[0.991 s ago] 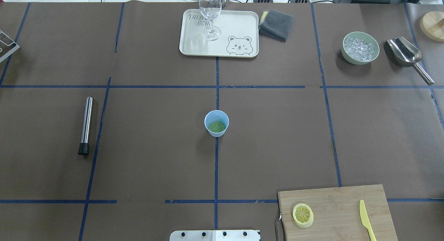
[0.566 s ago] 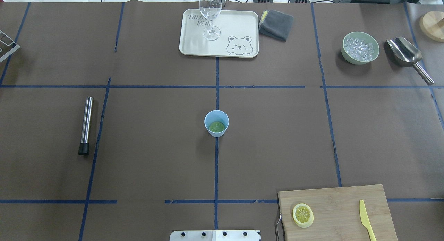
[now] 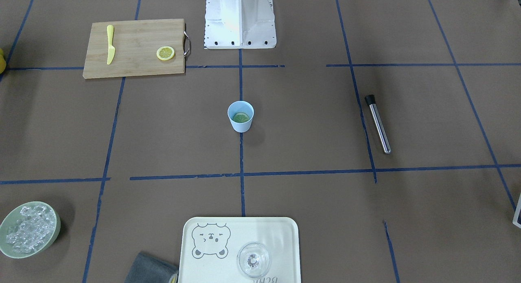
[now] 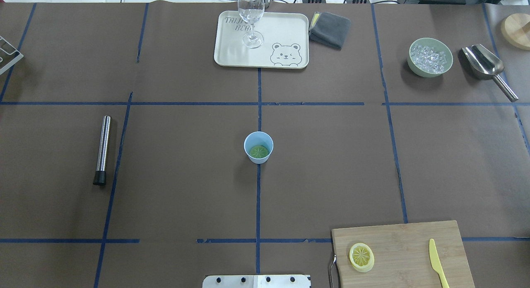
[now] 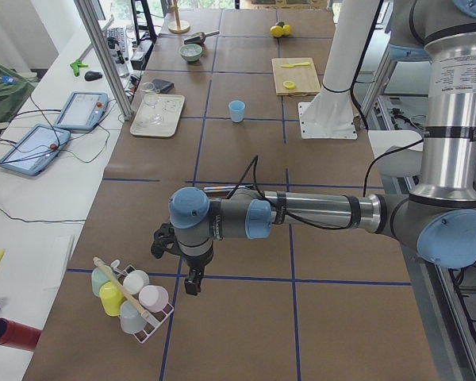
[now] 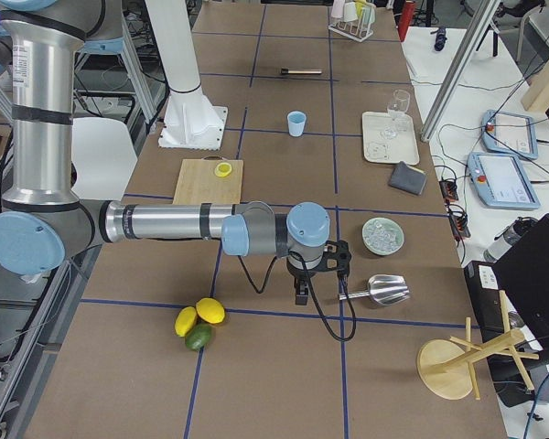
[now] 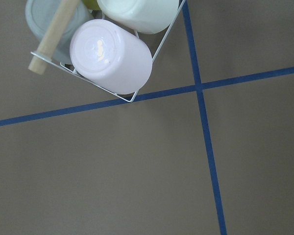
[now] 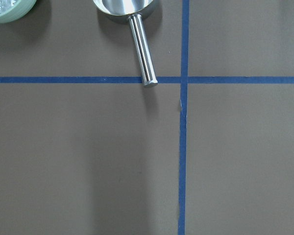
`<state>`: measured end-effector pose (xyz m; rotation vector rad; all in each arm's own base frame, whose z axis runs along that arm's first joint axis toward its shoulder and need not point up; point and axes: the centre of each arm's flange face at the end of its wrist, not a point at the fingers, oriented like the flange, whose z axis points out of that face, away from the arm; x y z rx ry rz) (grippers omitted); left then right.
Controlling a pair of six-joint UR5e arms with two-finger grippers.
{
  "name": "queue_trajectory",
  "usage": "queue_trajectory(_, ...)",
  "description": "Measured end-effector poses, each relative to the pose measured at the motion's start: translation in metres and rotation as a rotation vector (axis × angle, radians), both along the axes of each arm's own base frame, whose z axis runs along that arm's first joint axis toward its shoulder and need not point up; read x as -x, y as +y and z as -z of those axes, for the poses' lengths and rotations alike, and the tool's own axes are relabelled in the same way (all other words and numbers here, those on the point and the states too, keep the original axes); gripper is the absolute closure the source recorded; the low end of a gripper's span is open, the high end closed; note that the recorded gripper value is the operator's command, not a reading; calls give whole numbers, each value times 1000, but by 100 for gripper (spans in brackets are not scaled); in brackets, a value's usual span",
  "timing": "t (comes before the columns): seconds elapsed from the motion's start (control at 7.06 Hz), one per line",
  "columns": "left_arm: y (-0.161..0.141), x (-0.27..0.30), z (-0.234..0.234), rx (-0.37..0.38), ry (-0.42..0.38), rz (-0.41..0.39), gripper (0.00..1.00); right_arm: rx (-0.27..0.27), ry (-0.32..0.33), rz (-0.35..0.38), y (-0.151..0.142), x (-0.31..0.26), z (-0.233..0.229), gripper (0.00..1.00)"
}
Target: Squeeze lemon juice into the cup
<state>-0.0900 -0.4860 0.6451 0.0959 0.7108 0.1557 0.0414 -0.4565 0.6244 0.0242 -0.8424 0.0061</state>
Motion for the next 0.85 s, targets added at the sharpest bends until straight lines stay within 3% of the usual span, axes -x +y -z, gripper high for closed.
queue_trajectory(0.85,-1,0,1,-3,1,-2,0,-6,-1,-1,-1,-1,3,0)
